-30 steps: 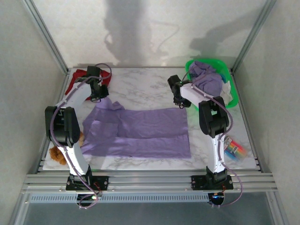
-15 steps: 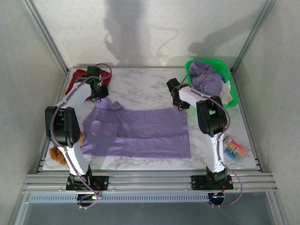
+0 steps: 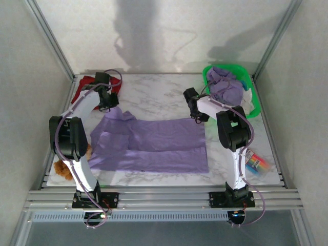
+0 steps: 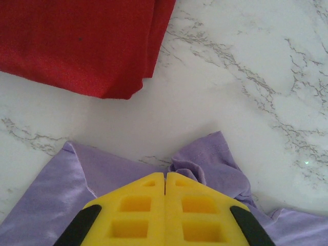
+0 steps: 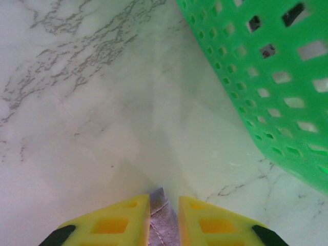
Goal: Fold and stack the t-shirts
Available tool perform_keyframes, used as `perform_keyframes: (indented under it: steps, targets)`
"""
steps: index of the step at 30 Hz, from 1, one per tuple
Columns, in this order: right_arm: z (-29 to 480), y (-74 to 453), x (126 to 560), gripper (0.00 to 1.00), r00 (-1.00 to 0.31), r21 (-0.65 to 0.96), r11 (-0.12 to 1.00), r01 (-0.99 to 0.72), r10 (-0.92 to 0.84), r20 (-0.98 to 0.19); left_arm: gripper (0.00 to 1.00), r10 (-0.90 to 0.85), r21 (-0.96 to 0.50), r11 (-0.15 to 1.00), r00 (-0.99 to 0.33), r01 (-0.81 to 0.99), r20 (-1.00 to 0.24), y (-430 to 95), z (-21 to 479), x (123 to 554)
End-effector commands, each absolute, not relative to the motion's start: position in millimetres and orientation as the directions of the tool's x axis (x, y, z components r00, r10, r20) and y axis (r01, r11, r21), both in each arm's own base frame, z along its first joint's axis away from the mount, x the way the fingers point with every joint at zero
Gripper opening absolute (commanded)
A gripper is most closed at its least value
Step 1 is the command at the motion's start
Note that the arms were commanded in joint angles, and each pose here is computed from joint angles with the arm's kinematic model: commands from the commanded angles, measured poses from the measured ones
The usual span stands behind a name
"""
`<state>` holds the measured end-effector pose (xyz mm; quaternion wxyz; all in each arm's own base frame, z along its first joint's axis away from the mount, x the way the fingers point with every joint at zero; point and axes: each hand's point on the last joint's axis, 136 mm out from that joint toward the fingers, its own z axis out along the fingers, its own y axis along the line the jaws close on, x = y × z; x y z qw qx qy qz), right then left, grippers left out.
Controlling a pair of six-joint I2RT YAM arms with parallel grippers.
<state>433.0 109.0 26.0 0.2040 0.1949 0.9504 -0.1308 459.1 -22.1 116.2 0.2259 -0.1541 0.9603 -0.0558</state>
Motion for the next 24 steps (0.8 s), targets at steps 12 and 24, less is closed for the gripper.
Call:
perform_keyframes:
  steps: [12, 24]
  targets:
    - [9.9, 104.2, 386.6, 0.27, -0.828, -0.129, 0.843, 0.522, 0.465, -0.313, 0.0, -0.316, -0.192, 0.947, -0.846, -0.257, -0.429, -20.4, 132.7, 451.3]
    - [12.6, 102.6, 413.3, 0.35, -0.807, -0.023, 0.852, 0.522, 0.485, -0.338, 0.0, -0.313, -0.197, 0.948, -0.846, -0.251, -0.432, -21.2, 133.4, 447.5]
